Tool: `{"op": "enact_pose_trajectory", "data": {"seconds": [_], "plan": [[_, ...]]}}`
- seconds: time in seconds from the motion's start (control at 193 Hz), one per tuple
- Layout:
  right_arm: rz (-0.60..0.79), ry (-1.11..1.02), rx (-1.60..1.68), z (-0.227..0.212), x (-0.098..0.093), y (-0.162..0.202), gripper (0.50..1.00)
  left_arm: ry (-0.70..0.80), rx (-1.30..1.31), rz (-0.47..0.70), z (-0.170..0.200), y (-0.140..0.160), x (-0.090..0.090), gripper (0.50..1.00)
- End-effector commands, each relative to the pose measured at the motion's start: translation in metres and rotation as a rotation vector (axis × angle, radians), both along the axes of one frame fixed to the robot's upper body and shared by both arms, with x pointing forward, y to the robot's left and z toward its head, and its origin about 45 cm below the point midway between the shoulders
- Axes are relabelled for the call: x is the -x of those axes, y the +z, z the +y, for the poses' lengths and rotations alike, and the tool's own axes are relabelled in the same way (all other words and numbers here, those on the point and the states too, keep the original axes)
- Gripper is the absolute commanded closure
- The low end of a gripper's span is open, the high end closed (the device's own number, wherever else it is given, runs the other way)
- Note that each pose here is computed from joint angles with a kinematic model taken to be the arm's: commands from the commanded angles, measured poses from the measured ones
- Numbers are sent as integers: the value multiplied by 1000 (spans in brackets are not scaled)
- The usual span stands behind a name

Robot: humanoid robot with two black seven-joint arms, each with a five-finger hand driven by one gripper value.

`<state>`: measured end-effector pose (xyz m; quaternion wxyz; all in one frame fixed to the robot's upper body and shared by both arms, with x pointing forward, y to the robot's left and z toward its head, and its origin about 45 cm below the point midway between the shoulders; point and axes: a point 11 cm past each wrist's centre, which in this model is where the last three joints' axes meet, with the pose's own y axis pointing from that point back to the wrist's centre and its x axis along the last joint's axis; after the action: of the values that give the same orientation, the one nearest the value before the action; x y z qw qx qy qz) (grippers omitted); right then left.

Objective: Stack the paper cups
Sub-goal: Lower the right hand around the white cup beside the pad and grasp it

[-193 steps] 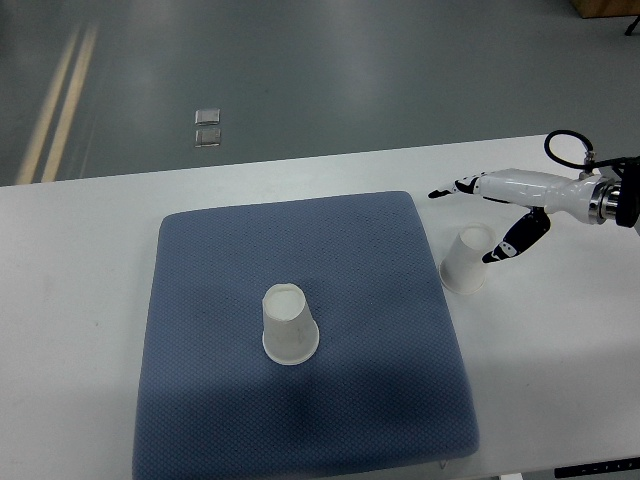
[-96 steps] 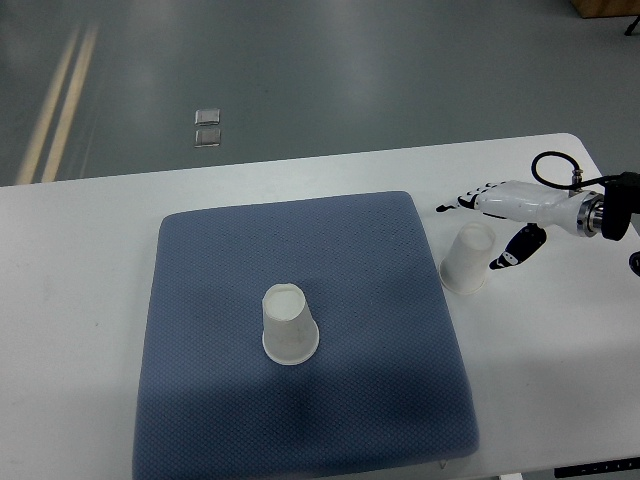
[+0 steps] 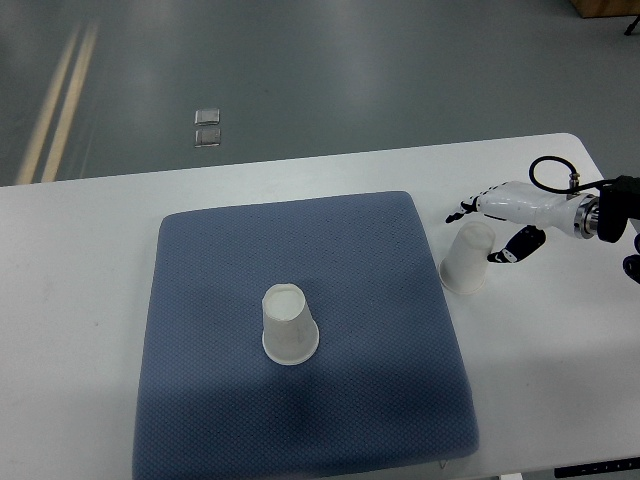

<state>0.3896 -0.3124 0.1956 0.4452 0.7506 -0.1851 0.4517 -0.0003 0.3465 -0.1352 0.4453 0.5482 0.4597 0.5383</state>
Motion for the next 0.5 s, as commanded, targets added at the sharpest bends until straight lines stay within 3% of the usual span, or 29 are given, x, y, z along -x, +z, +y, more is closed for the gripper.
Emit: {"op": "enact_pose_trajectory", "data": {"seconds": [0.0,0.15,0.321,0.492], "plan": [[0,1,-1,0,0,0,707,0,0,0,0,0,0,500],[3,3,0,0,0,0,744,0,0,0,0,0,0,500],[3,6,0,0,0,0,842,0,0,0,0,0,0,500],[-1,5,-1,-1,0,2,889,0,1,0,0,0,0,500]]}}
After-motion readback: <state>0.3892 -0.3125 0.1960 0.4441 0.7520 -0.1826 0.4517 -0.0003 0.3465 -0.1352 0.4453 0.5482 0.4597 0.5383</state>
